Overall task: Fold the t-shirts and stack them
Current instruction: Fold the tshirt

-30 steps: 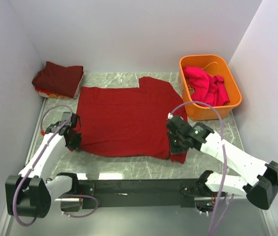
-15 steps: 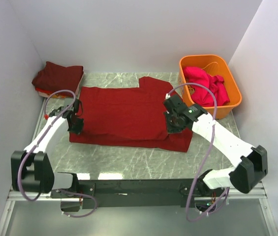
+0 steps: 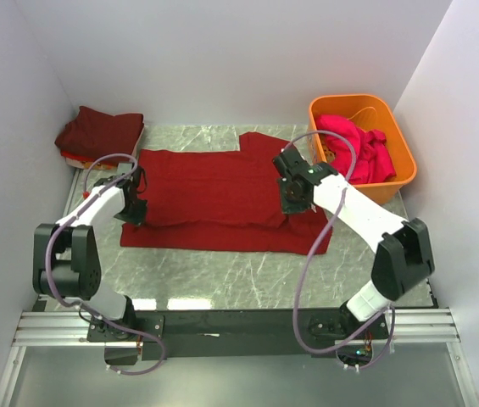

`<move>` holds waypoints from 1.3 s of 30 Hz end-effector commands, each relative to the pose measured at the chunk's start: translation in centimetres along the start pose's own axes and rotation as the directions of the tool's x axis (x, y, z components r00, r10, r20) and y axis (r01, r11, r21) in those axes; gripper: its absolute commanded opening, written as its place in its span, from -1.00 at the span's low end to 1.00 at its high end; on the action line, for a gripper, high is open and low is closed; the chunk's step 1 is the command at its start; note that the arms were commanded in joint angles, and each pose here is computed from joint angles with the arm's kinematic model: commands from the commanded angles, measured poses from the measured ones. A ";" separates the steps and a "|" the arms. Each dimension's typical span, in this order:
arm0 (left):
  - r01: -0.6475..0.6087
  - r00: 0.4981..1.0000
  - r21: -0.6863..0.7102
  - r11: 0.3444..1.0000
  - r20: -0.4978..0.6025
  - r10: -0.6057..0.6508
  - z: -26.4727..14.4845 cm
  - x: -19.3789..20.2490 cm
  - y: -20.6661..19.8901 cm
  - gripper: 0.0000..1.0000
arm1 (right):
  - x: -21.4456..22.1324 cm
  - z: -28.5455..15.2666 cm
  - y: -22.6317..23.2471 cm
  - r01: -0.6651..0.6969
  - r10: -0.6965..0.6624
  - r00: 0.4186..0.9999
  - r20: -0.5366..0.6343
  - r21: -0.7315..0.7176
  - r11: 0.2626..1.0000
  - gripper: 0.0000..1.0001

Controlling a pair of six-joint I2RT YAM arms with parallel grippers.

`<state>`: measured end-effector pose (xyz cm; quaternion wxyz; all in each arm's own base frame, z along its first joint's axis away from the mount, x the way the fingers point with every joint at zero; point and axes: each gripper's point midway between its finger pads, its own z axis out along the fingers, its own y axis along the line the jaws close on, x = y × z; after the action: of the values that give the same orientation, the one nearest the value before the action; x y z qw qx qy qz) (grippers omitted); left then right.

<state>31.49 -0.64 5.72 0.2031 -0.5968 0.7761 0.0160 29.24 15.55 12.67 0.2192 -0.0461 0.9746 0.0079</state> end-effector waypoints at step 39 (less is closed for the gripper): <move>-0.177 0.984 0.200 0.964 0.021 0.176 2.0 0.2 -1.9 0.99 | -3.8 9.2 7.7 -0.090 0.112 0.993 0.031 -0.405 0.910 0.70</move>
<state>33.40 -1.15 4.53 0.2513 -0.5129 0.8193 -0.0498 32.88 21.75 3.60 0.1871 -0.0422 0.9648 0.1799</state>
